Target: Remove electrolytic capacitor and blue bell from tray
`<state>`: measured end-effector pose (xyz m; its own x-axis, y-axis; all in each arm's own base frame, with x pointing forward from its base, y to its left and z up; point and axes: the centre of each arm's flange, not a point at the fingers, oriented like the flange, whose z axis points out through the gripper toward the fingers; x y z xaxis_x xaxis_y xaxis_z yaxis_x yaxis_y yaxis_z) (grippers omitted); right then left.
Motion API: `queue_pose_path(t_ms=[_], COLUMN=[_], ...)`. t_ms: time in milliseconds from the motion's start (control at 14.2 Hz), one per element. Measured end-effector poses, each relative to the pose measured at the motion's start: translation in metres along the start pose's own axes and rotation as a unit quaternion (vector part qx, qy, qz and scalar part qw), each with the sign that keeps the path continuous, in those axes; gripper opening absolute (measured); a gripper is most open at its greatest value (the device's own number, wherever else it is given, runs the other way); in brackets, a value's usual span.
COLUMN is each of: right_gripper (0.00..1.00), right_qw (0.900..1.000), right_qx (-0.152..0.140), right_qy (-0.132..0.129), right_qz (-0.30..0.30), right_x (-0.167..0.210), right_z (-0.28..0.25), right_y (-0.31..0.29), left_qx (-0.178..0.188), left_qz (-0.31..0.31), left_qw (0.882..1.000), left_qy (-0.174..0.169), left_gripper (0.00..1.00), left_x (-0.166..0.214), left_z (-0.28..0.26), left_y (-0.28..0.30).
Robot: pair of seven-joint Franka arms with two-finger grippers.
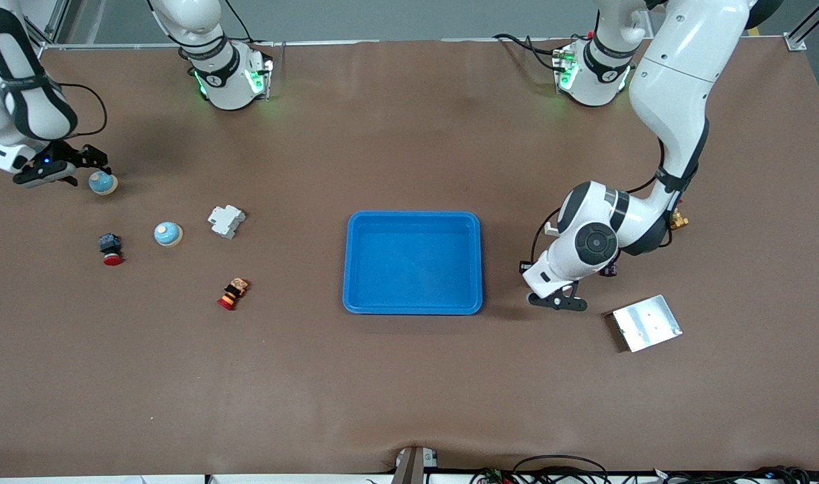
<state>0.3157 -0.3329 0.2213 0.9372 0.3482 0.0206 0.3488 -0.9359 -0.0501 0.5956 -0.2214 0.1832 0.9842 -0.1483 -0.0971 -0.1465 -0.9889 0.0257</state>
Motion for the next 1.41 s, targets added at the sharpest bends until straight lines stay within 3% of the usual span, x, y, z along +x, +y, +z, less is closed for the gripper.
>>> queue_pose_path(t_ms=[212,494,776,1058,1270,1411], right_gripper=[1.0,1.0,1.0,1.0,1.0,1.0], right_qw=[0.999,0.998,0.997,0.992,0.986,0.983], right_qx=[-0.024,-0.039,-0.016,-0.013,-0.014,-0.016], right_qy=[0.015,0.035,0.032,0.006,0.006,0.017], right_qz=[-0.031,0.027,0.067,0.127,0.166,0.18], right_x=[0.035,0.092,0.165,0.227,0.276,0.306], right_z=[-0.042,-0.078,-0.126,-0.16,-0.187,-0.213], right_y=[-0.004,-0.035,-0.081,-0.127,-0.181,-0.215], left_qx=[0.0,-0.001,-0.001,-0.001,-0.001,-0.002], left_qz=[0.0,0.0,-0.008,-0.015,-0.022,-0.022], left_qw=[1.0,1.0,1.0,1.0,1.0,1.0], left_qy=[0.0,0.0,0.001,0.002,0.003,0.004], left_gripper=[0.3,0.3,0.34,0.67,0.96,1.0], left_x=[0.0,0.0,0.0,0.0,0.001,0.001], left_z=[0.002,0.002,0.002,0.001,0.001,0.001], left_y=[0.0,0.0,0.0,0.0,0.001,0.001])
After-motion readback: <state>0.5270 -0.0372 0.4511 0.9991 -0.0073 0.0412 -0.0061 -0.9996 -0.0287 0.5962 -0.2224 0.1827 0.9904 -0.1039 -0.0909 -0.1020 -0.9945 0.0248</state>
